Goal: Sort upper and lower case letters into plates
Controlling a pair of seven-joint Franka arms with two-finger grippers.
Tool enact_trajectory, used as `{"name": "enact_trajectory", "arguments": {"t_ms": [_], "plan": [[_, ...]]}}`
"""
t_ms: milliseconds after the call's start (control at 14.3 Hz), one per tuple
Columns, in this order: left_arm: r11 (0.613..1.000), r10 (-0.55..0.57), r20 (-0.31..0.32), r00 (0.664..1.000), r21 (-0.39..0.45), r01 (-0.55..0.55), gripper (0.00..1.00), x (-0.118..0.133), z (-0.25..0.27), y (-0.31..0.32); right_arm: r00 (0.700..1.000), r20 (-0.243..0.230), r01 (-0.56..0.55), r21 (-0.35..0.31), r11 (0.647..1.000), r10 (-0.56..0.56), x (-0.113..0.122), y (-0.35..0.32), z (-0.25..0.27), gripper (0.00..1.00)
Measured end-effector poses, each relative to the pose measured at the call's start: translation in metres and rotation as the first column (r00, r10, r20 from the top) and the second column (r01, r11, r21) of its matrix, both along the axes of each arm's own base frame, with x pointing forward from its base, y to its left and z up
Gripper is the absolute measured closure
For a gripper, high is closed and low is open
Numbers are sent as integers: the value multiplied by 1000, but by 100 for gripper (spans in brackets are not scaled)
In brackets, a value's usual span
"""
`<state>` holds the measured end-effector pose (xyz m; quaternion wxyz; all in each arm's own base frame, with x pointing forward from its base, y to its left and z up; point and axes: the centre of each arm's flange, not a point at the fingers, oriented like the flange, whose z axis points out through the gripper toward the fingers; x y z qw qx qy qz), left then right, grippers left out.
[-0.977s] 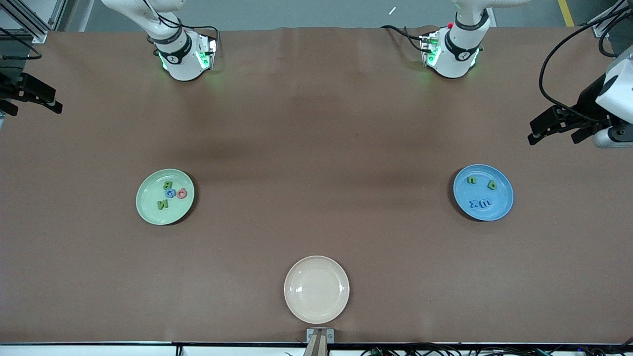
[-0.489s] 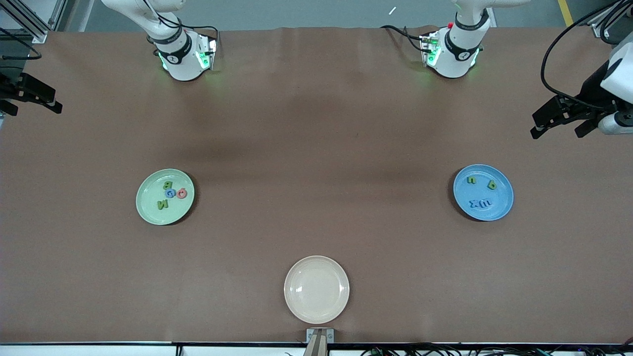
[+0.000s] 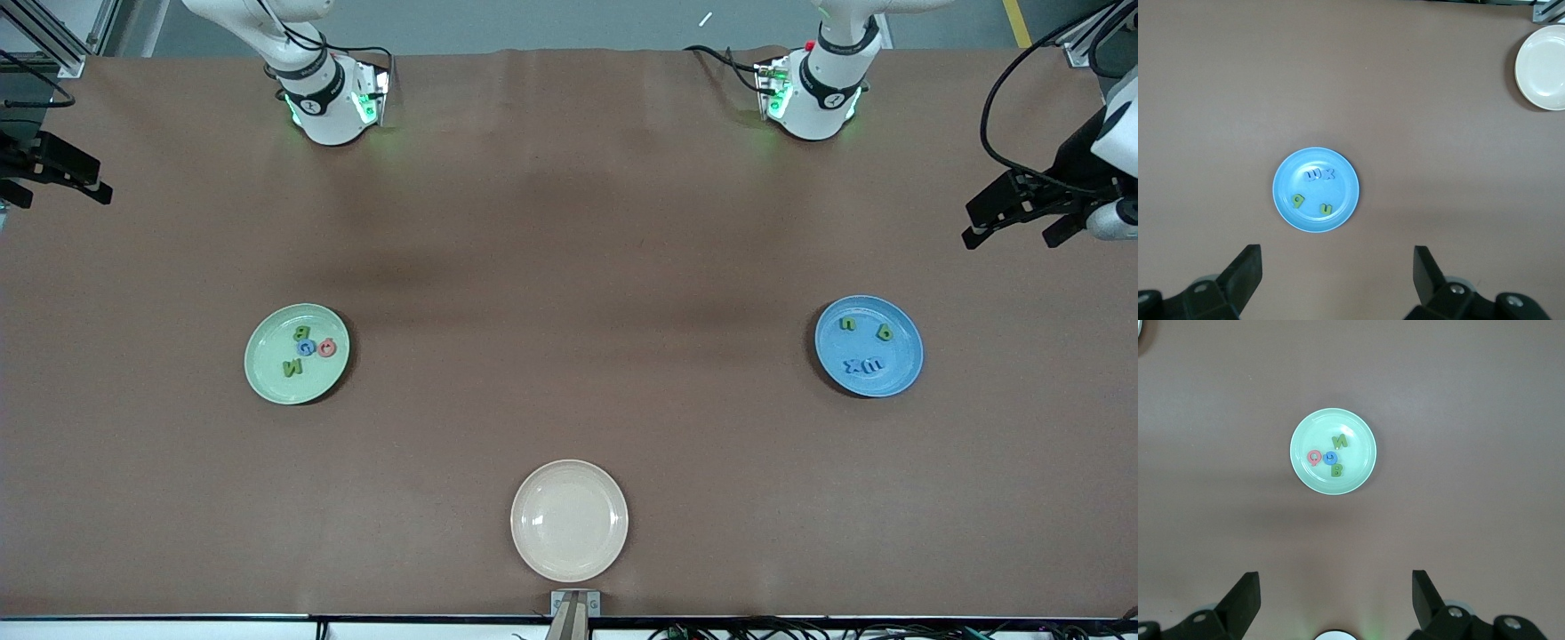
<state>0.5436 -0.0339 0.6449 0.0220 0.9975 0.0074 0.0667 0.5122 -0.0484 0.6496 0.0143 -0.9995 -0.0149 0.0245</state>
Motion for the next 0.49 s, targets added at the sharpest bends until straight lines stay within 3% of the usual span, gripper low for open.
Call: {"name": "enact_trajectory", "arguments": {"t_ms": [489], "plan": [[1000, -8, 5, 1000, 2, 8, 0, -1, 4, 3, 1000, -2, 0, 0, 1000, 0, 0, 0, -1, 0]]}}
